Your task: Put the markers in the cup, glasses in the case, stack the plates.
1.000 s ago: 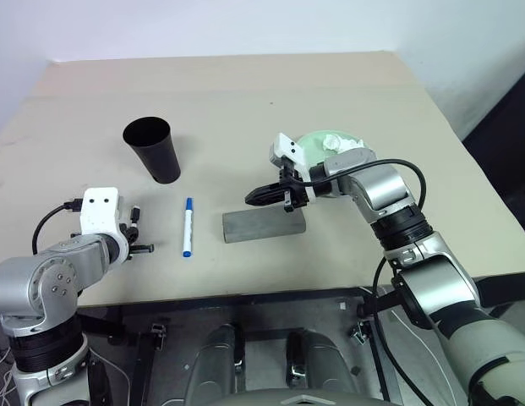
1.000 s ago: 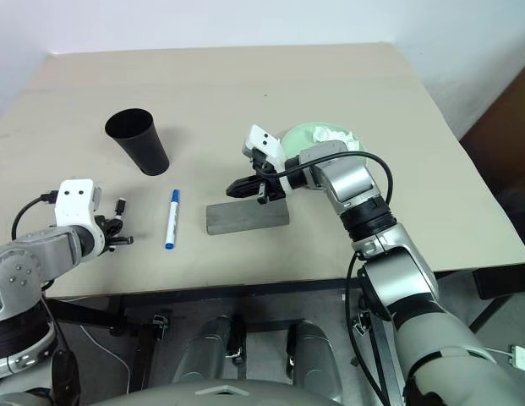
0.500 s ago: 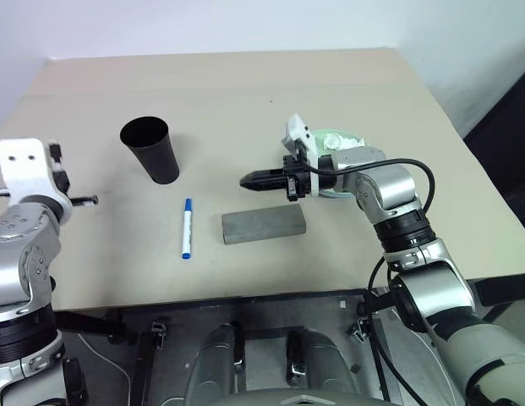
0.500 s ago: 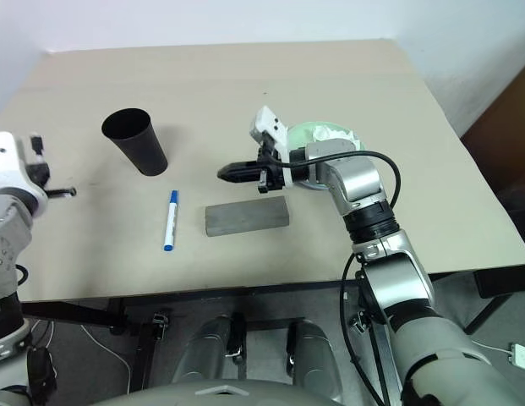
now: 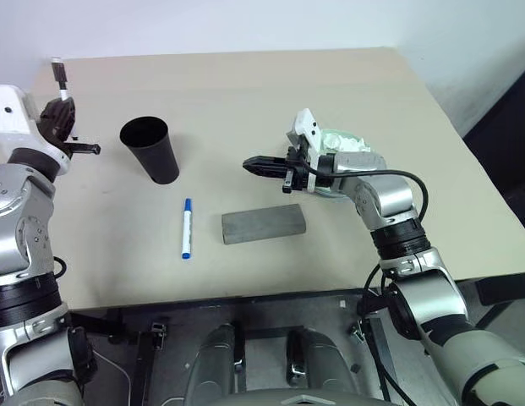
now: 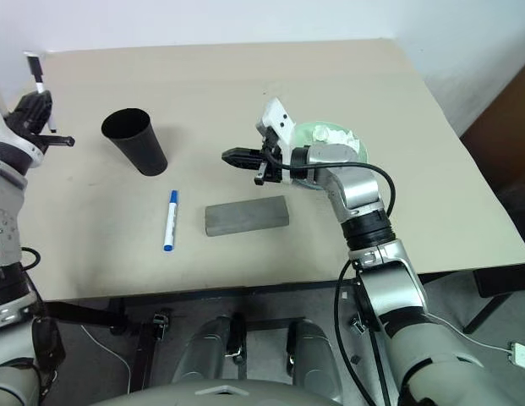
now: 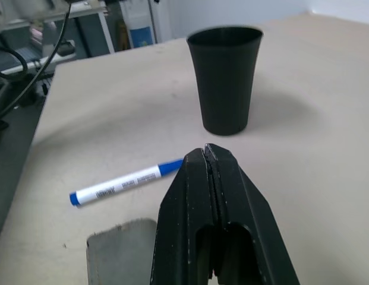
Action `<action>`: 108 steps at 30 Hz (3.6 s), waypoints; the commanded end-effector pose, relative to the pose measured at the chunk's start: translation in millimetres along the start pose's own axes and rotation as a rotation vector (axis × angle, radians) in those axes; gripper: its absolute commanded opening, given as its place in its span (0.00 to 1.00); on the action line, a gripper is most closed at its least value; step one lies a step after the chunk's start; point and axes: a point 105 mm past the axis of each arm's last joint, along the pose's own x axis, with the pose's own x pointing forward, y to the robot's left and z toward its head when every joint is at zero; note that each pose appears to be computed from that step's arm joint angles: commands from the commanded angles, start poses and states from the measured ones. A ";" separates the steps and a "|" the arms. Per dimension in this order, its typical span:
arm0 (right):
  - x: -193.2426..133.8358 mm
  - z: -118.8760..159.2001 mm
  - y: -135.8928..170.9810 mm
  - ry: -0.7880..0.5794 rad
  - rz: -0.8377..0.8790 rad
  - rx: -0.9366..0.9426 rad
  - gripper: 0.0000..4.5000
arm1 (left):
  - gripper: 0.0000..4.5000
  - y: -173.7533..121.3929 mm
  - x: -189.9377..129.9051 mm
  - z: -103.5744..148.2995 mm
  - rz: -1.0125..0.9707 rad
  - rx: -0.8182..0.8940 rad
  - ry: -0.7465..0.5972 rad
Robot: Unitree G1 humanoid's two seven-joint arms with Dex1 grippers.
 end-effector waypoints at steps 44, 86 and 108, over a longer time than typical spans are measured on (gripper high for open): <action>-21.1 15.7 -13.0 -0.023 -0.184 -0.110 0.73 | 0.00 -56.7 45.6 -27.8 -0.230 -0.020 -0.045; -22.1 12.1 -17.0 -0.006 -0.206 -0.153 0.74 | 0.60 -60.5 42.0 -28.2 -0.221 0.015 -0.028; -27.5 12.7 -19.9 -0.012 -0.185 -0.140 0.74 | 0.99 -81.1 -12.1 45.9 -0.194 0.080 -0.031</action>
